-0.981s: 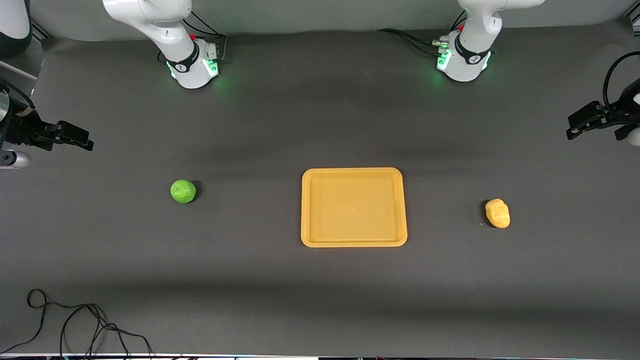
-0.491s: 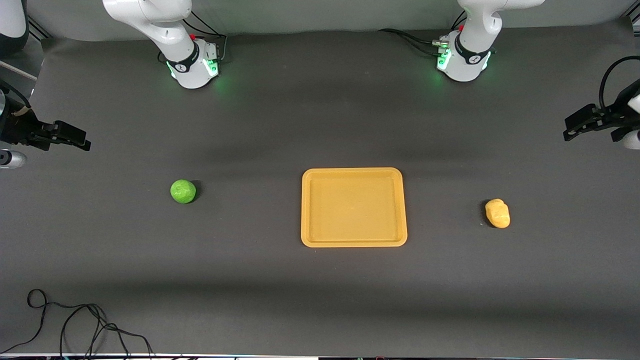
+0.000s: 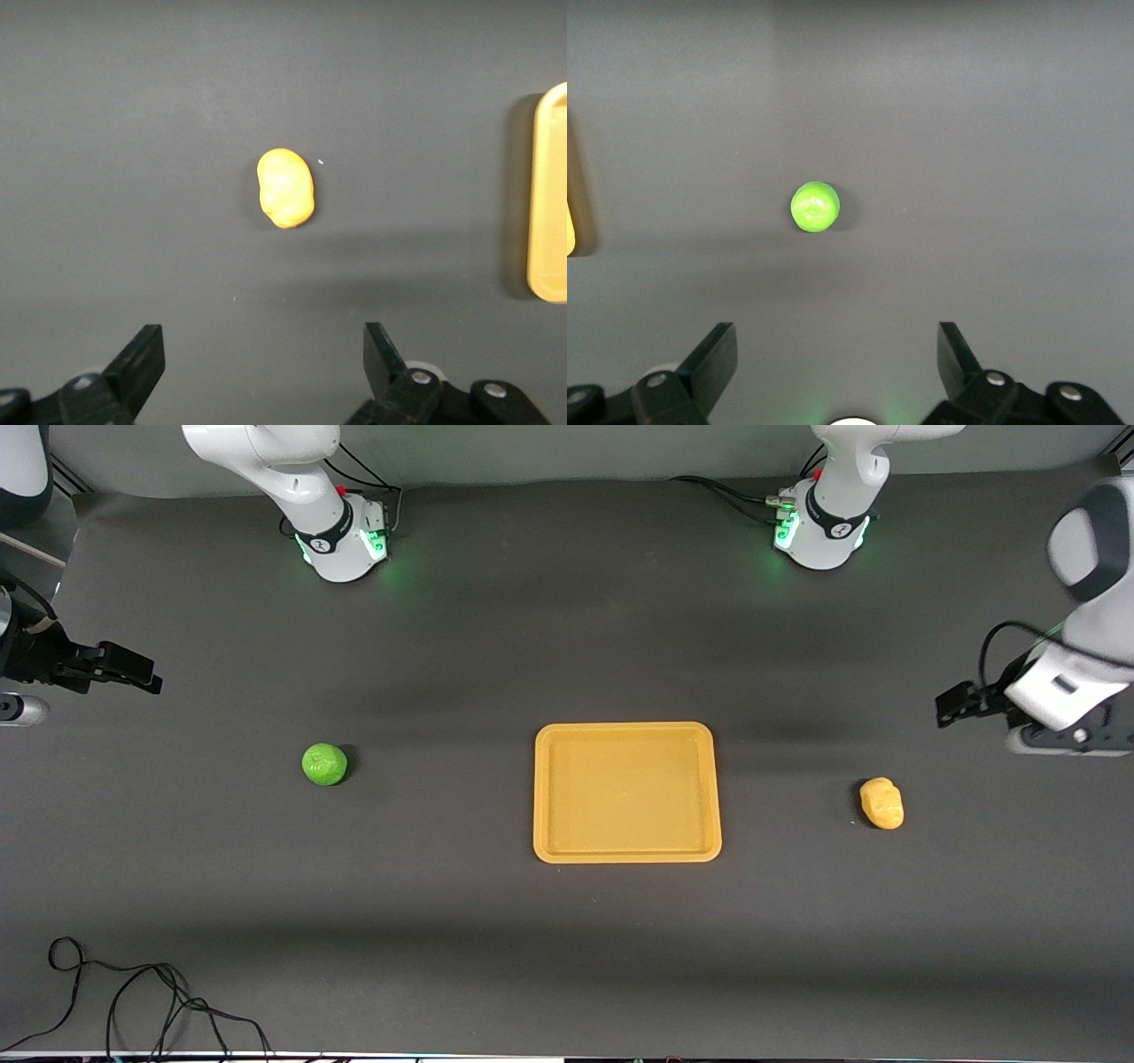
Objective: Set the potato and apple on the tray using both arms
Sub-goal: 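Lower the left gripper over the yellow potato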
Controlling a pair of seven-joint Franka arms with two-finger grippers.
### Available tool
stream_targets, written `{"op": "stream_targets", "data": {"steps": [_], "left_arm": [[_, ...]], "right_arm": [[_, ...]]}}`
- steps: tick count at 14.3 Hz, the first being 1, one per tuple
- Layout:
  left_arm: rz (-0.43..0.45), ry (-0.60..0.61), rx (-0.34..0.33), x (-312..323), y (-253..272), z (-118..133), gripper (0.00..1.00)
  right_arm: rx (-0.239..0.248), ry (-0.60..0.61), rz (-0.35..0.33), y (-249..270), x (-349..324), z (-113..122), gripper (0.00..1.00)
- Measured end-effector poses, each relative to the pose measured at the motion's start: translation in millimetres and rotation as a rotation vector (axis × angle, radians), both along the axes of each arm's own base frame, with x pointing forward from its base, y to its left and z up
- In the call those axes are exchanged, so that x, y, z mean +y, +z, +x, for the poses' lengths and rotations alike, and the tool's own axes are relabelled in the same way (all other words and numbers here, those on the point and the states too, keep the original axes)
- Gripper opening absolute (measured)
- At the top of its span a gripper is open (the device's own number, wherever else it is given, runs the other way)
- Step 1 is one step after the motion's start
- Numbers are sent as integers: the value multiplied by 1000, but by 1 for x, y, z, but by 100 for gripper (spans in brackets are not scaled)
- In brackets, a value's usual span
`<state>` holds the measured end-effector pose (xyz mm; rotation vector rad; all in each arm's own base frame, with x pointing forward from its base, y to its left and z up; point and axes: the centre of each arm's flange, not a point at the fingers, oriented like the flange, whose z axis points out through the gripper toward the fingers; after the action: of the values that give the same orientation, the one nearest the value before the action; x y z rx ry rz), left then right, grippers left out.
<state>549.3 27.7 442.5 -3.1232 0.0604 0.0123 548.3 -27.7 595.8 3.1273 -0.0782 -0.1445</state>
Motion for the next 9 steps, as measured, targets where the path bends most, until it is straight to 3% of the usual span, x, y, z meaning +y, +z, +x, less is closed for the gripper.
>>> {"op": "stream_targets", "data": {"steps": [9], "left_arm": [[9,58,-11,7,-171,39,100]], "right_arm": [[0,0,0,0,0,0,100]]}}
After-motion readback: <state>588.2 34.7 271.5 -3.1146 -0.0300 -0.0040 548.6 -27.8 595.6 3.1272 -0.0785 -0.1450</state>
